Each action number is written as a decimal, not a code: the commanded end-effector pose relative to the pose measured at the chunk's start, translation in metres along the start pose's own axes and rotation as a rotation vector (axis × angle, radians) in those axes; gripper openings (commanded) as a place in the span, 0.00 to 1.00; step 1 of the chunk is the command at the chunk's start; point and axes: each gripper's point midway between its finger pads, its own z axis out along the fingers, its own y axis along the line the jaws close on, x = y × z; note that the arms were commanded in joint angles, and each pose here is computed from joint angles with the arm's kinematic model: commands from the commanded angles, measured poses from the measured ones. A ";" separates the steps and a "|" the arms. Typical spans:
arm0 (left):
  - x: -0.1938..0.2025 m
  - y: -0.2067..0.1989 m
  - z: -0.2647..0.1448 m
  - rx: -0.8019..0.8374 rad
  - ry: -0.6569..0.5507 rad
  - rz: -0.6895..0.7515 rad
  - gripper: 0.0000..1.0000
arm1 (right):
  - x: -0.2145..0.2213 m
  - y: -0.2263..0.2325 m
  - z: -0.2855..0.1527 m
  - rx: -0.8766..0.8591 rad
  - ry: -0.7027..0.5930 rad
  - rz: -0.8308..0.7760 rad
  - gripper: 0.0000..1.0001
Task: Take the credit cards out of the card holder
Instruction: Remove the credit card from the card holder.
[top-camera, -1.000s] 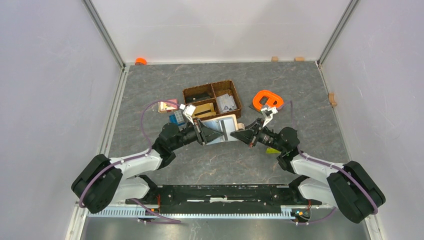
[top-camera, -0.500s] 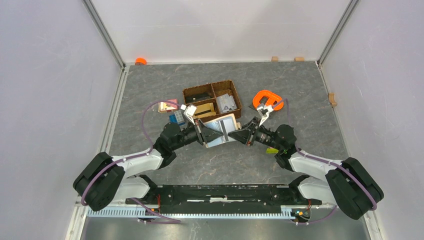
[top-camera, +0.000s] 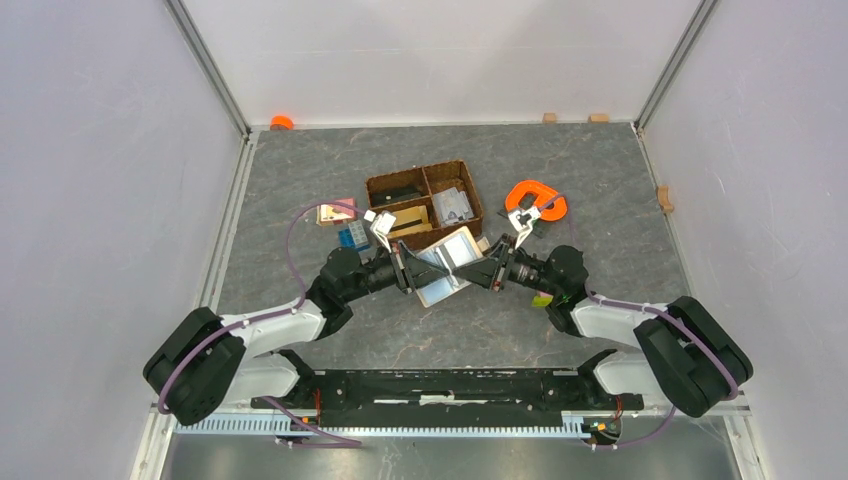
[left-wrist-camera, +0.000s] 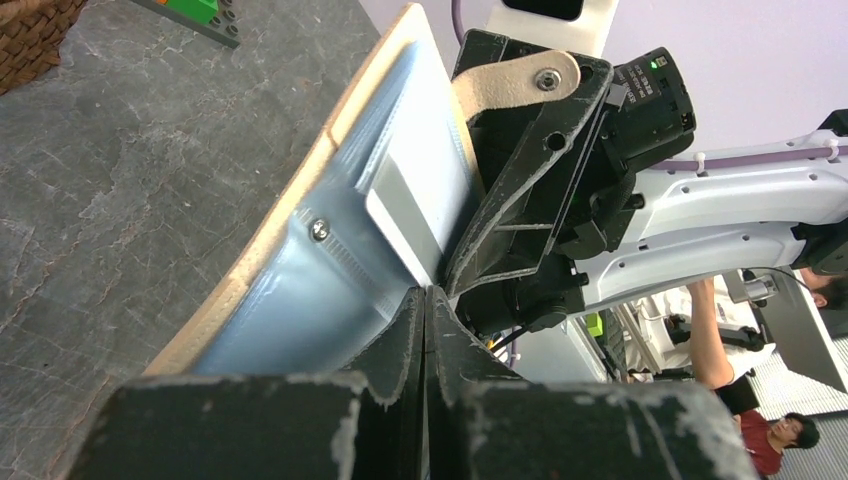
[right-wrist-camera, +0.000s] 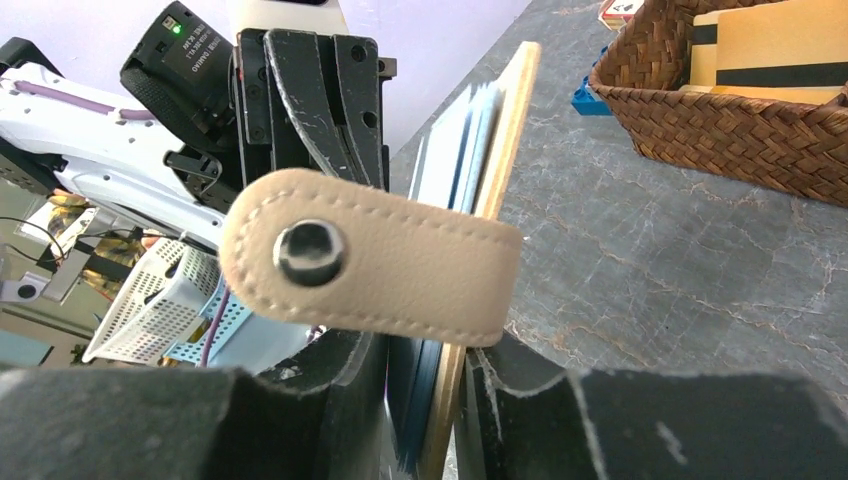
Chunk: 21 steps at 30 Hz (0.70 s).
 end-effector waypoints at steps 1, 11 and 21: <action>-0.015 -0.016 0.001 0.050 -0.046 0.062 0.02 | -0.010 0.014 -0.001 -0.065 -0.035 -0.018 0.33; -0.015 -0.014 0.000 0.041 -0.051 0.062 0.02 | -0.012 0.012 -0.002 -0.060 -0.042 -0.014 0.31; -0.016 -0.011 0.000 0.023 -0.050 0.063 0.07 | -0.016 0.011 -0.006 -0.049 -0.067 -0.023 0.12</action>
